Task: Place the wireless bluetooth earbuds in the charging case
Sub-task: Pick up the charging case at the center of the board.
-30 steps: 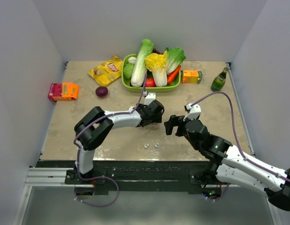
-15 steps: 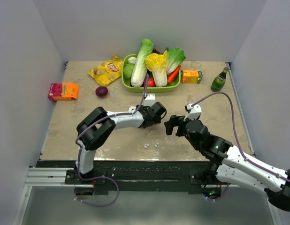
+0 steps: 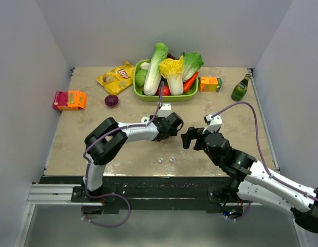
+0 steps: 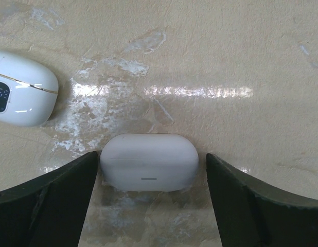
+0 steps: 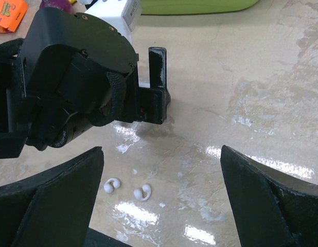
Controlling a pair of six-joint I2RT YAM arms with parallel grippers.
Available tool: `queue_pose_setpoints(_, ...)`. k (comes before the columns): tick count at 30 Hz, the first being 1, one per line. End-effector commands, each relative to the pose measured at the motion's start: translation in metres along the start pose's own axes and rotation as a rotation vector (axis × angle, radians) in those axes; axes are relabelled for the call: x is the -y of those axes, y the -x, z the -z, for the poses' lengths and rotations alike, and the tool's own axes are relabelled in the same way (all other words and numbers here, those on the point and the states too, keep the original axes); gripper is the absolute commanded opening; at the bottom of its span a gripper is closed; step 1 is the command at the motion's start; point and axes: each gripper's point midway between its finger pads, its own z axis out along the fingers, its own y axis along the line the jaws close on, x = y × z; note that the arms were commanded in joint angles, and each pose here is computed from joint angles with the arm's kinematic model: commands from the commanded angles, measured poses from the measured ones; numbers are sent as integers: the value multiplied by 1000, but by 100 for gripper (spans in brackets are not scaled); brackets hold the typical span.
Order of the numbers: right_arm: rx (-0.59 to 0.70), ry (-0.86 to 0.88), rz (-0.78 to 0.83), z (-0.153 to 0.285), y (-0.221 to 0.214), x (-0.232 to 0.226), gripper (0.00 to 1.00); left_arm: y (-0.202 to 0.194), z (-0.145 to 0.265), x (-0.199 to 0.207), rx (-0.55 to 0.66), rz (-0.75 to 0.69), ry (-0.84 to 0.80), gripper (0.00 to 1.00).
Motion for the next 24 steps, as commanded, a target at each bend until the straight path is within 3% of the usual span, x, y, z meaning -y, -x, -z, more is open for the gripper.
queue_pose_setpoints(1,33,-5,-34,1,7,0,98,-46,-7,-10,-131,-47,22,87)
queue_pose_setpoints(10,35,-5,-42,2,7,2,98,-54,-6,-13,-141,-41,21,69)
queue_pose_setpoints(13,36,-3,-41,4,8,1,98,-55,-5,-14,-139,-35,19,57)
queue_pose_setpoints(16,43,1,-43,5,12,0,98,-42,2,-14,-96,-29,-1,34)
queue_pose_setpoints(20,61,-5,-36,10,27,-1,98,5,26,2,70,-60,-147,6)
queue_pose_setpoints(22,84,-1,-46,15,43,-5,98,35,51,9,182,-39,-242,0)
queue_pose_setpoints(24,91,-10,-45,21,51,-4,98,51,77,3,268,-84,-322,0)
